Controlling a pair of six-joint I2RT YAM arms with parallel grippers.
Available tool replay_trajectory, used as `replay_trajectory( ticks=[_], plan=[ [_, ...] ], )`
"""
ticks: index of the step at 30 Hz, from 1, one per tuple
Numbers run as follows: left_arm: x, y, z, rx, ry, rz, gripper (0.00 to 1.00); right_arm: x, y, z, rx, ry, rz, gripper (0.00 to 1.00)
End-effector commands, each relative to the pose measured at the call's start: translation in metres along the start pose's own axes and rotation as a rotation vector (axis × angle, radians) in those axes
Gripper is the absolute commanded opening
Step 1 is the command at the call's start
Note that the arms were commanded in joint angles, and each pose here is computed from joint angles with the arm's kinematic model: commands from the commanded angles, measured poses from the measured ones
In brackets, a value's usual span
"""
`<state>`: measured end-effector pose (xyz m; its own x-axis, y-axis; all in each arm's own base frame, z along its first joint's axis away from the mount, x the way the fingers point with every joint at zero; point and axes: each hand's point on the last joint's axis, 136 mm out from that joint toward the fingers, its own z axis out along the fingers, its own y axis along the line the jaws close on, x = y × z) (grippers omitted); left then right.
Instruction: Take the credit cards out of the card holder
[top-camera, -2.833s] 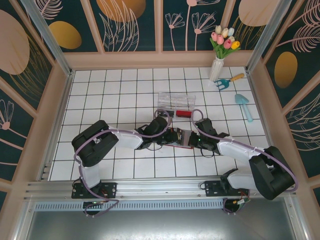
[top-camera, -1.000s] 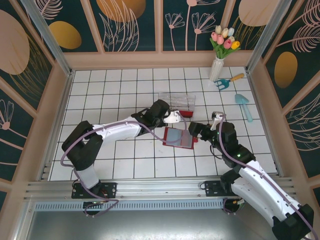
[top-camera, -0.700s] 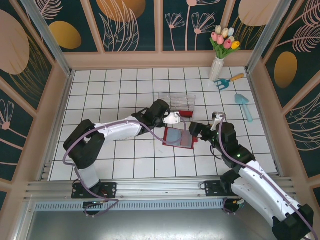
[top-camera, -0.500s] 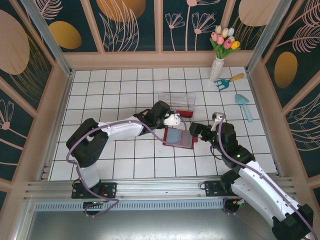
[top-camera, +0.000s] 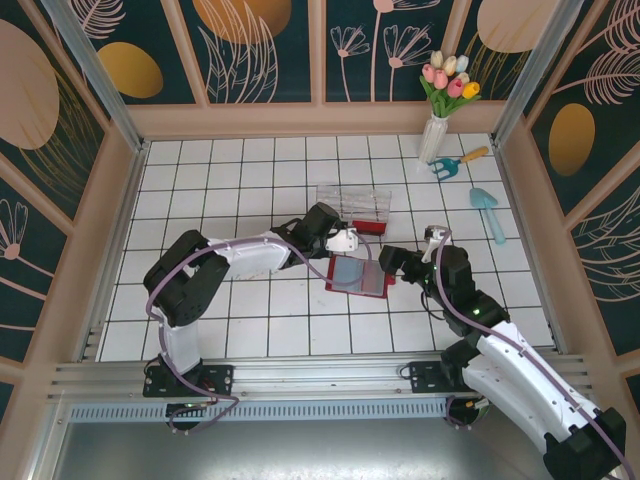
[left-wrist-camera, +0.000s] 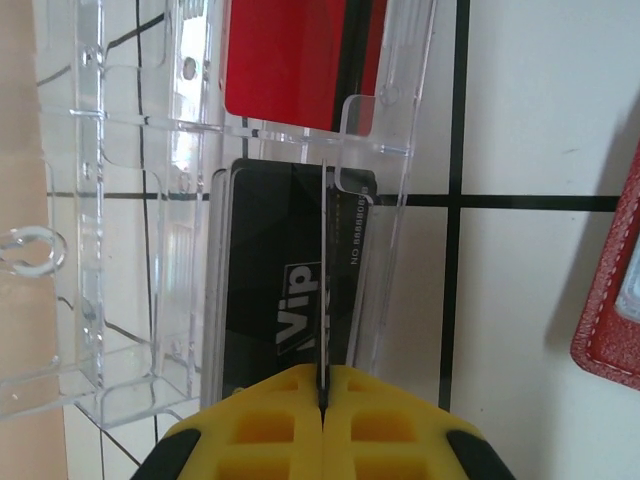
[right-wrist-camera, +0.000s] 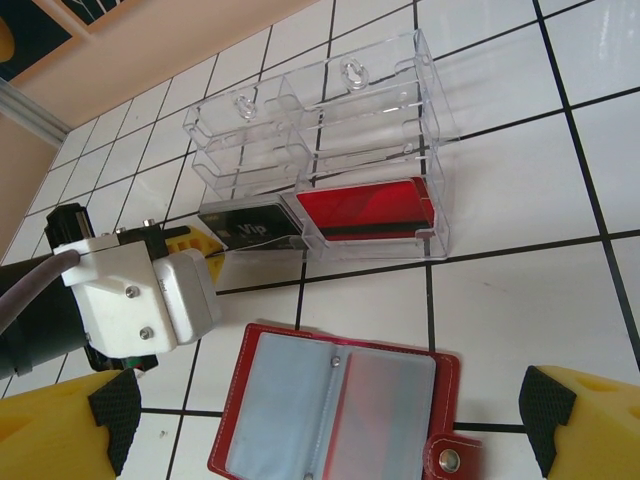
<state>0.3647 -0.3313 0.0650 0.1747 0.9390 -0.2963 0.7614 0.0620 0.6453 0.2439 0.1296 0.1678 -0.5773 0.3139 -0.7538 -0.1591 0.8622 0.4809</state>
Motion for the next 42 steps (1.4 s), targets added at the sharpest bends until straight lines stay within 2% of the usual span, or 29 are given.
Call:
replay_trajectory(
  ticks=[1,18,22,25,27,42],
  plan=[
    [-0.004,0.011,0.004,-0.018,-0.005,-0.014,0.00,0.001,-0.004,0.002,0.010,-0.007,0.010,0.99],
    [-0.001,0.013,0.018,-0.023,0.032,-0.016,0.00,0.007,-0.007,0.005,0.007,0.009,0.014,0.99],
    [0.000,0.013,0.019,-0.029,0.041,-0.014,0.15,0.008,-0.007,0.005,0.006,0.011,0.015,0.99],
    [0.001,0.015,0.018,-0.033,0.043,-0.011,0.10,0.008,-0.006,0.006,0.003,0.011,0.016,0.99],
    [0.002,0.016,0.019,-0.039,0.050,-0.009,0.00,0.009,-0.007,0.006,0.003,0.014,0.017,0.99],
    [0.004,0.035,0.010,-0.065,0.075,0.047,0.00,0.011,-0.008,0.007,0.003,0.019,0.021,0.99]
  ],
)
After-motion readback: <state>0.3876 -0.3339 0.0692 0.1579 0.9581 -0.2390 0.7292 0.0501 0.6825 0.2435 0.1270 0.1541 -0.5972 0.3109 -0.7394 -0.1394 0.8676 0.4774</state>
